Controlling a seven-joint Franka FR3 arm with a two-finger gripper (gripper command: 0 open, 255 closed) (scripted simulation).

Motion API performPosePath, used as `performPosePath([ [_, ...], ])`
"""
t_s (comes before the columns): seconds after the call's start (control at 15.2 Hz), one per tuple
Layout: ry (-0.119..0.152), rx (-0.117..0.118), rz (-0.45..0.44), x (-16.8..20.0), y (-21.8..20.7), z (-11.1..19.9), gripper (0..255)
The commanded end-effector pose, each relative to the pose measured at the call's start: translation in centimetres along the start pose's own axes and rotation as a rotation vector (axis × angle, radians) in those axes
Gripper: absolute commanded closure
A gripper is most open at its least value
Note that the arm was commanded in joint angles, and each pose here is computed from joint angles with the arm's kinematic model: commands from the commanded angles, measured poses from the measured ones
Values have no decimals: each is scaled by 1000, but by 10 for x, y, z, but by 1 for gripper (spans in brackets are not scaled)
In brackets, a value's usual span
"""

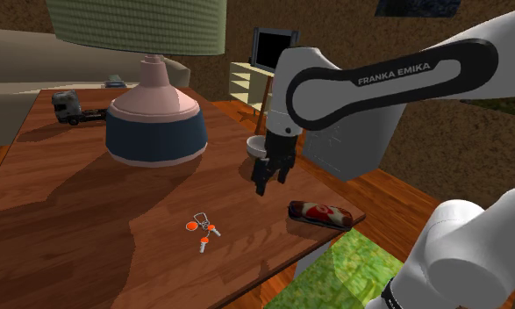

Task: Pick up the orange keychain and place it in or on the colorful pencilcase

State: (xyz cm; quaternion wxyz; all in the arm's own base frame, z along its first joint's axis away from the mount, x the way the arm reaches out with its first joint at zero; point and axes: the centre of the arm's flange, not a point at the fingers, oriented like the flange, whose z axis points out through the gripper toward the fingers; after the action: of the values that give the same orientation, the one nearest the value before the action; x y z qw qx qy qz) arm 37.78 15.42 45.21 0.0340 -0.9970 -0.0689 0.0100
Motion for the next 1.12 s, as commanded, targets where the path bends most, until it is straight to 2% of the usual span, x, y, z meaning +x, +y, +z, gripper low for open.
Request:
performPosePath([
  [0.0, 13, -3, -17, 11, -18, 15, 0],
  [0.73, 75, -25, -110, 72, -127, 84, 0],
  [1.06, 77, -25, -113, 75, -130, 107, 0],
])
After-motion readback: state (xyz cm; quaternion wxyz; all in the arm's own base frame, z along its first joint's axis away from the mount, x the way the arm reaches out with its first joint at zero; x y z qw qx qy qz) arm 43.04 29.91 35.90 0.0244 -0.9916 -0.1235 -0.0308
